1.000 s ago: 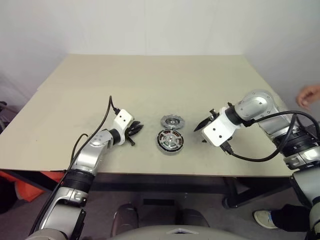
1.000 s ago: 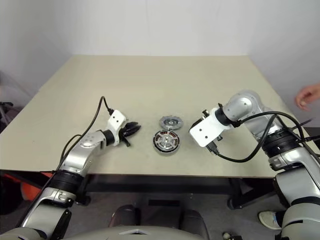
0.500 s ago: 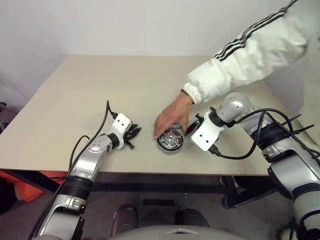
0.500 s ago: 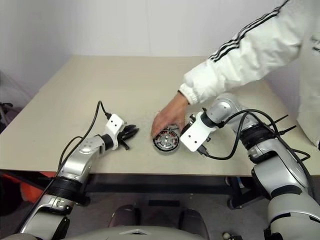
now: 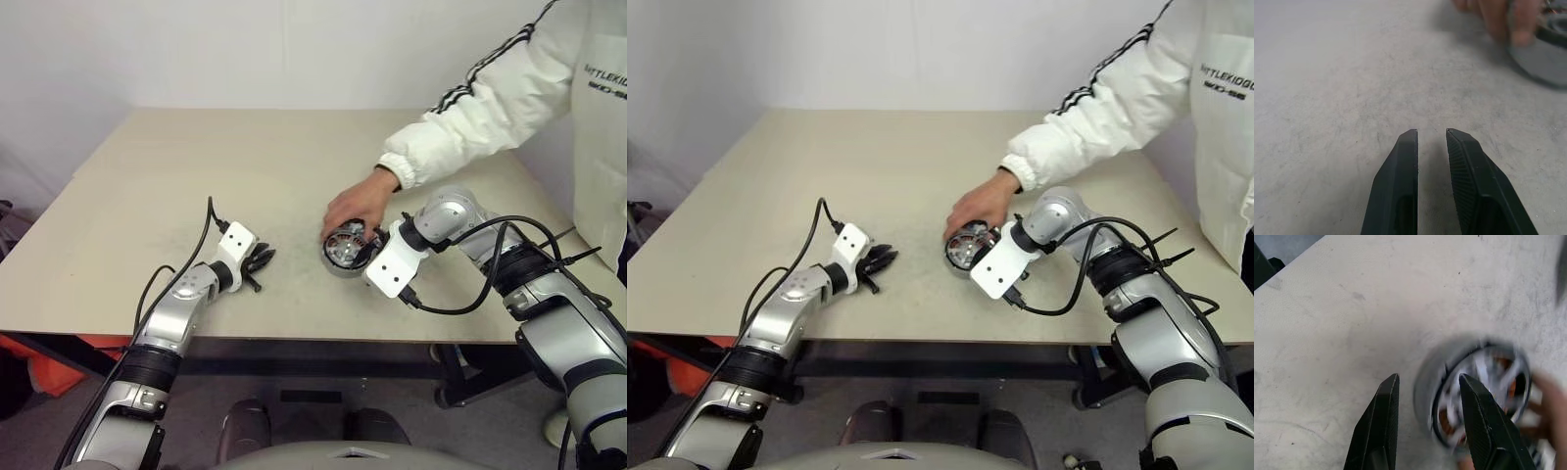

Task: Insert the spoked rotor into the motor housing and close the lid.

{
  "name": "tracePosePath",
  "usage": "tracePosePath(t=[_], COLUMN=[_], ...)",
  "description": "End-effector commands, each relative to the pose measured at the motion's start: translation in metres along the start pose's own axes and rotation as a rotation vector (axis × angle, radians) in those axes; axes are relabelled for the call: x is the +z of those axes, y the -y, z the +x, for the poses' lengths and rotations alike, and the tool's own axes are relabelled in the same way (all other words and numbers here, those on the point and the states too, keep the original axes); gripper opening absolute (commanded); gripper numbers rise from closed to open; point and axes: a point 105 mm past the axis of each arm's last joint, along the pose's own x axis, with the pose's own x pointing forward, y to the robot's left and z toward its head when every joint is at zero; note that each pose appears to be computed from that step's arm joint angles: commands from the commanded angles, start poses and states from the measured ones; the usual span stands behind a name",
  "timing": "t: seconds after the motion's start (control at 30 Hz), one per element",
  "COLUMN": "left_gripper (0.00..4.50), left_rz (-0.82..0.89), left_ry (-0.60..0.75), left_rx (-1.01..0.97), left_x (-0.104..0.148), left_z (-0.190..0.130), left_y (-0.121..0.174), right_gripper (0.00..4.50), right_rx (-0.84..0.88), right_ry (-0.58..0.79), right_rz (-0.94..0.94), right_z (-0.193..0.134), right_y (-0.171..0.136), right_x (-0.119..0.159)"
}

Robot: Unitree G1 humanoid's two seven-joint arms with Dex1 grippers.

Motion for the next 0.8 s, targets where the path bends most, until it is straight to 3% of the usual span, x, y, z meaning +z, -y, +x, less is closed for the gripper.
tracePosePath(t=[0.03, 0.23, 0.6, 0.8], left_gripper=[1.00, 1.00, 1.00, 1.00], left_rz=[0.036, 0.039, 0.037, 0.034], left_ry=[0.037, 0.035, 0.032, 0.030], left_rx=[0.007, 0.004, 0.007, 0.004], left_x=[0.015, 0.014, 0.013, 0.012], left_z=[-0.001, 0.000, -0.001, -0.001], left_y=[-0.005, -0.004, -0.004, -0.002], right_gripper=[2.13, 2.13, 2.13, 2.13], right_rx=[-0.052, -0.087, -0.329, -0.526], right_ry=[-0.010, -0.031, -0.053, 0.041], right_rz=[-0.014, 0.015, 0.168, 0.399], right_z=[-0.010, -0.012, -0.016, -0.016], right_y=[0.009, 0.013, 0.043, 0.055], right_x=[0.001, -0.004, -0.017, -0.023])
